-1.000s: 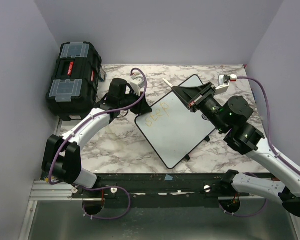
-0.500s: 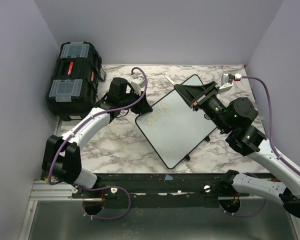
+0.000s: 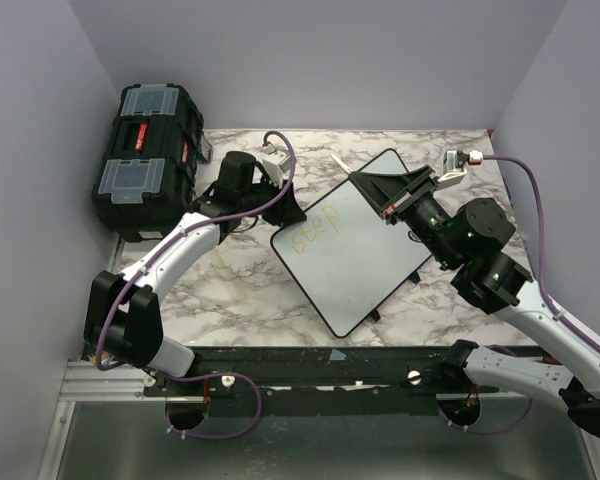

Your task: Write a sentence on the whiteboard

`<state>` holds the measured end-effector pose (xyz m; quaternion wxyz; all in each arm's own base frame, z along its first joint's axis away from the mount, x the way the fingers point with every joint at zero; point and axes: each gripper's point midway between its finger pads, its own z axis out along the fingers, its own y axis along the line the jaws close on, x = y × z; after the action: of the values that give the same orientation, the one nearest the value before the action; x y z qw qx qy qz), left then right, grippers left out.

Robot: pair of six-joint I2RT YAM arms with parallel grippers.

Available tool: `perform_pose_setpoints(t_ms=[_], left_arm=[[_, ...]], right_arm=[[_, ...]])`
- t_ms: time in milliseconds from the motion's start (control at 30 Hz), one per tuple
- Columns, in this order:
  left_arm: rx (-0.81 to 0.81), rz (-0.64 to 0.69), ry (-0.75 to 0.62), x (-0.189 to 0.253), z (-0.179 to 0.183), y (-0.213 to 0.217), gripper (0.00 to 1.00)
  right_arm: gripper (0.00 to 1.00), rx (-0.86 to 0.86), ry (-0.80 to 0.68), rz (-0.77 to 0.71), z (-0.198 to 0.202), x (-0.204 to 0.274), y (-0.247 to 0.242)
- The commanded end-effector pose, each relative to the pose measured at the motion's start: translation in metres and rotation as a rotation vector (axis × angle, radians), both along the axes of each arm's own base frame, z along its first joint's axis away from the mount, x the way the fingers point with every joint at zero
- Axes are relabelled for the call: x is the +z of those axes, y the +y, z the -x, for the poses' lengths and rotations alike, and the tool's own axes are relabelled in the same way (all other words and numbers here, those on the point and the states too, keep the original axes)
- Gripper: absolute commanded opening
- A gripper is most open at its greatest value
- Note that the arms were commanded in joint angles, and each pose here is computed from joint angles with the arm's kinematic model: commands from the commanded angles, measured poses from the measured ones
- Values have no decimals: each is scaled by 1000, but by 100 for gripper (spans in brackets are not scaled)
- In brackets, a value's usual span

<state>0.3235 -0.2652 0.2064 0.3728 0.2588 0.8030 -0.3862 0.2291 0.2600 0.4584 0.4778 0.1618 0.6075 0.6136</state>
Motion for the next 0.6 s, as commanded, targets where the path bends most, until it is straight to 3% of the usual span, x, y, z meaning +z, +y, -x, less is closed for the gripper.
perform_pose_setpoints(t_ms=[0, 167, 567], left_arm=[[2, 13, -88, 30, -7, -1, 35], [25, 16, -101, 39, -14, 8, 50], [7, 39, -66, 36, -25, 17, 58]], right_arm=[[1, -86, -8, 37, -6, -8, -15], [1, -163, 32, 190, -14, -40, -27], [1, -268, 91, 356, -20, -86, -51]])
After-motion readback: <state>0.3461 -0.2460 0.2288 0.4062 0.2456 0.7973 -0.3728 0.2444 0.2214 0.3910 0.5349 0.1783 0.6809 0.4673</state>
